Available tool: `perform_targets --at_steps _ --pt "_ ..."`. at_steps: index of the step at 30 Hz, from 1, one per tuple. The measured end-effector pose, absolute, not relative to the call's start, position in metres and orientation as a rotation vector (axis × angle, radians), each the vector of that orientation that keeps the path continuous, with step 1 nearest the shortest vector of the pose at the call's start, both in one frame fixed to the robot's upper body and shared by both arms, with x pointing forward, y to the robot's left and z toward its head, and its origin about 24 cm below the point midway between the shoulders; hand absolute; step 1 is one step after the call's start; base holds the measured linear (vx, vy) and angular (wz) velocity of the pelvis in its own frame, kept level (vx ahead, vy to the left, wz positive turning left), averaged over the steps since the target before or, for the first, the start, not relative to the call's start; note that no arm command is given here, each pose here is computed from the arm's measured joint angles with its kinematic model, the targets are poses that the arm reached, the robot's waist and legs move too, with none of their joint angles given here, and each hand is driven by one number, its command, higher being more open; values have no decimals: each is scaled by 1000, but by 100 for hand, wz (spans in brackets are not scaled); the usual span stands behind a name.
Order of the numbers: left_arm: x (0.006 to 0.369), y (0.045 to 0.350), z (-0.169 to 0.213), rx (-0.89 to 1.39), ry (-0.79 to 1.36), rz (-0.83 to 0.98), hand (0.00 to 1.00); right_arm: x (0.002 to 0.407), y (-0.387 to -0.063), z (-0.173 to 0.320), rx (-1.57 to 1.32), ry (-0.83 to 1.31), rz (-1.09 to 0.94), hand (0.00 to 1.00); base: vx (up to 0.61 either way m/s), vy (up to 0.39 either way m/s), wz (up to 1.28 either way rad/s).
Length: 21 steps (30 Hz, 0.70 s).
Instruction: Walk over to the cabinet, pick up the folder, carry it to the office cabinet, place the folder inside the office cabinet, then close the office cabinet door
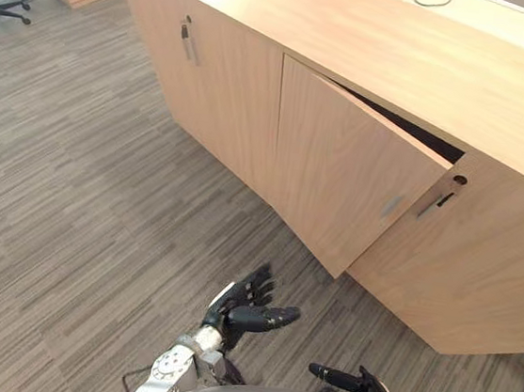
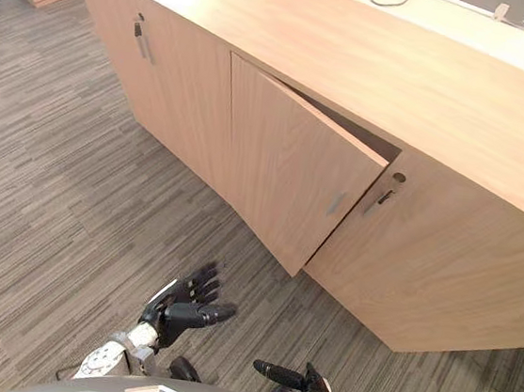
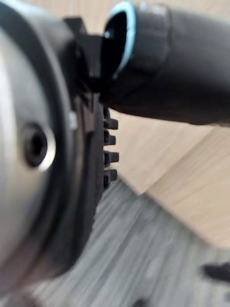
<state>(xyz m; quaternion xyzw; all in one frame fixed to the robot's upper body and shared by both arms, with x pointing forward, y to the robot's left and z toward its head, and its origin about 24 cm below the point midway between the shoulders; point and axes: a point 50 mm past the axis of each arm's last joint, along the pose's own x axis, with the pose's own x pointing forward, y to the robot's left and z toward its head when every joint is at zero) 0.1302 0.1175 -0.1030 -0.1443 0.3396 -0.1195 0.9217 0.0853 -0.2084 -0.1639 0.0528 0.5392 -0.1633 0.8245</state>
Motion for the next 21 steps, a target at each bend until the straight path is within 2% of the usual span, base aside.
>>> perform_targets --at_steps 1,4,5,8,14,21 --pt "114 138 -131 -203 858 -107 100 85 -208 -164 110 1146 -359 100 -22 42 12" --pt "96 174 -151 -105 1000 133 100 87 -207 -163 132 1134 -399 100 -40 38 9" --pt "85 183 -155 -93 1042 221 100 87 -208 -163 143 1130 -420 100 -57 42 9" --pt "80 191 -156 -57 1036 330 100 86 -208 -163 156 1130 -453 100 -58 56 15" --pt "74 190 -156 -43 1024 440 100 86 -208 -163 178 1123 -500 100 -45 58 5" --pt "78 189 -159 -77 1034 386 100 90 -199 -164 164 1125 -468 100 -14 12 0"
